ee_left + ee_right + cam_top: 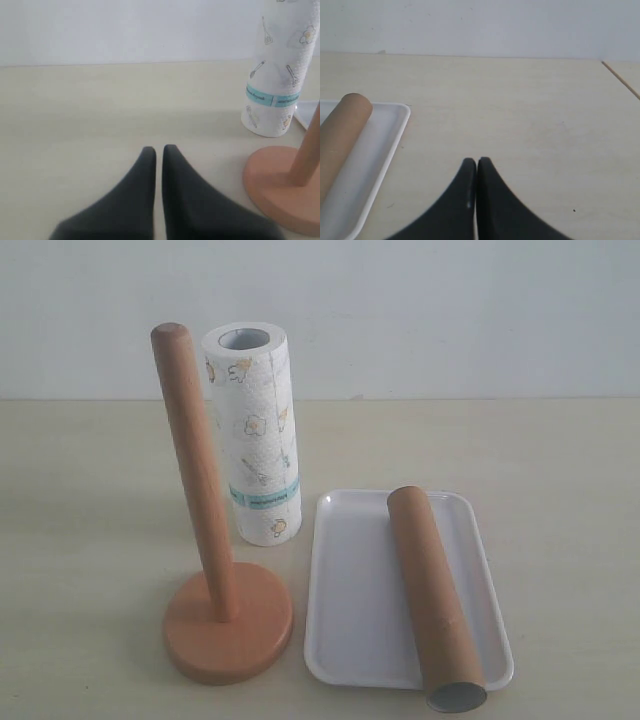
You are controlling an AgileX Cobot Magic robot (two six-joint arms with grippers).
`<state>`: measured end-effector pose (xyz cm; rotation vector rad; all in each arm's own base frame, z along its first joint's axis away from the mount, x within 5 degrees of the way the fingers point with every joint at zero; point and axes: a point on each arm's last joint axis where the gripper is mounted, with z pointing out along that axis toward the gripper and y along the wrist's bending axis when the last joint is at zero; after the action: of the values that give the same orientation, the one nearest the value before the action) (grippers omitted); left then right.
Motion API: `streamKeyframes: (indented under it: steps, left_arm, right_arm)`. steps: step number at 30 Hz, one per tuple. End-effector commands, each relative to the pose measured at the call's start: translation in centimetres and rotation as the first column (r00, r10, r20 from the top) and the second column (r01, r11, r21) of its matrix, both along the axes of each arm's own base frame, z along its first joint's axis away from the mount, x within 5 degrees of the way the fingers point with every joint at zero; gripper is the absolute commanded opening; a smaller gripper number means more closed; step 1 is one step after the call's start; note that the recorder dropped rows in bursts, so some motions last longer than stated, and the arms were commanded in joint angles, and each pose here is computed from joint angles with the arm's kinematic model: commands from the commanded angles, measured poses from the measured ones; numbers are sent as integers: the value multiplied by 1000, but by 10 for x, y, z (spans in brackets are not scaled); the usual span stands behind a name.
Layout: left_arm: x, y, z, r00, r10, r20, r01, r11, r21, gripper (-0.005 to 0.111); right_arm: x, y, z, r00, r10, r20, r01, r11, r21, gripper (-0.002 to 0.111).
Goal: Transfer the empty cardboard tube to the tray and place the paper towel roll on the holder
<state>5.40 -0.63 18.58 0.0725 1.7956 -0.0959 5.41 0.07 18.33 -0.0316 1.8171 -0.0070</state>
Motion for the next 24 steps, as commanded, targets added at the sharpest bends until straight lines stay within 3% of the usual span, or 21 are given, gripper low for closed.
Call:
streamKeyframes:
  steps: [1,24]
  left_arm:
    - [0,0,-1,1000,5,2,-5,1000,-10,4]
    - [0,0,-1,1000,5,2,-5,1000,-10,4]
  right_arm:
    - [0,0,0,1000,-1,6,1,1000,4,0]
    - [0,0,0,1000,-1,8,1,1000,14,0]
